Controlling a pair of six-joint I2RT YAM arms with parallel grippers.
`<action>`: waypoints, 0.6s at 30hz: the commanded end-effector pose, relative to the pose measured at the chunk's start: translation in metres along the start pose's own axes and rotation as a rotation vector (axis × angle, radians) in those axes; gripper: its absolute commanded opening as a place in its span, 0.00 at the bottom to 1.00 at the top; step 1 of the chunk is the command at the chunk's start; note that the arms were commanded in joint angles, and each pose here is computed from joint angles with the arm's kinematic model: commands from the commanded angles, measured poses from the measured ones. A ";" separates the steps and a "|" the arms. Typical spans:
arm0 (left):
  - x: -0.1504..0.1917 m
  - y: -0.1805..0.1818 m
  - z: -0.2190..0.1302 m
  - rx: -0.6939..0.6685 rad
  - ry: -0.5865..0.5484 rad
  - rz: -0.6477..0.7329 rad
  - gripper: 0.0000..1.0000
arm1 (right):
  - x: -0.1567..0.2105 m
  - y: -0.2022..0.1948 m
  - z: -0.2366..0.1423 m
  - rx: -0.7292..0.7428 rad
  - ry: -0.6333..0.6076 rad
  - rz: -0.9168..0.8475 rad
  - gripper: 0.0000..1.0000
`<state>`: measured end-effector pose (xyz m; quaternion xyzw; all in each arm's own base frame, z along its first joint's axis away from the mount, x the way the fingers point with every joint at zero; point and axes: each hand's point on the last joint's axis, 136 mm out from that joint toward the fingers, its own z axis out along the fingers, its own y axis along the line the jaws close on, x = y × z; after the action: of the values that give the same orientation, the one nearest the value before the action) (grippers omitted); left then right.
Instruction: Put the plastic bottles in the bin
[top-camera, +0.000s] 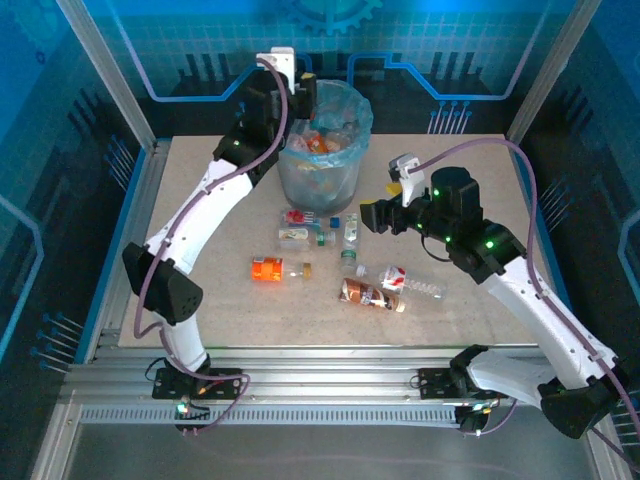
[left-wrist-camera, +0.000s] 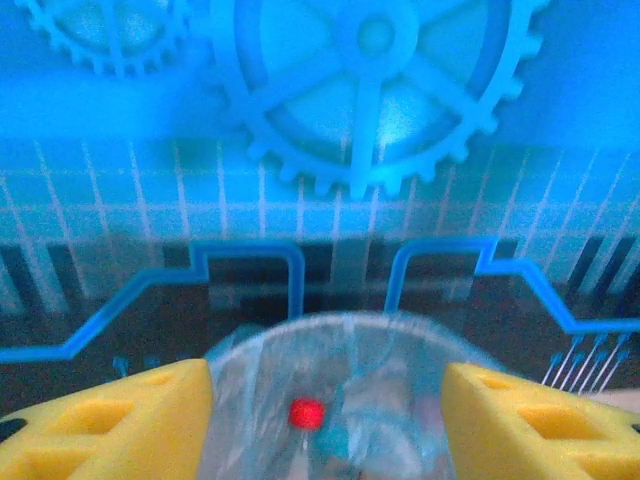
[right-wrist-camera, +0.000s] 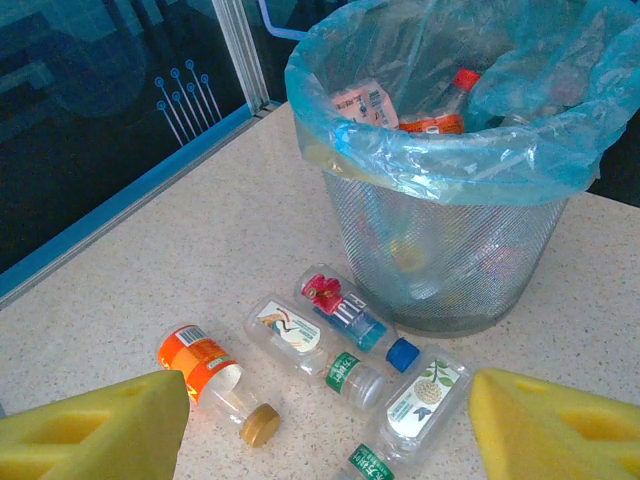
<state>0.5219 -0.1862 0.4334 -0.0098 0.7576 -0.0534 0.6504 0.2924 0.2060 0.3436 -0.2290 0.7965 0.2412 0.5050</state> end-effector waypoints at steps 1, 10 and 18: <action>0.077 -0.001 0.016 0.051 0.335 -0.079 0.52 | -0.005 0.010 0.001 -0.032 0.014 -0.003 0.75; 0.097 -0.018 0.022 0.134 0.454 -0.097 0.49 | 0.018 0.004 0.016 -0.014 0.169 -0.017 0.77; 0.023 -0.037 -0.024 0.205 0.275 -0.020 0.58 | 0.077 0.012 0.018 -0.052 0.394 -0.061 0.78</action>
<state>0.5224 -0.2177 0.3586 0.0277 0.8642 -0.1227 0.4871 0.2923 0.2153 0.2902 -0.2704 0.8575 0.2026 0.3879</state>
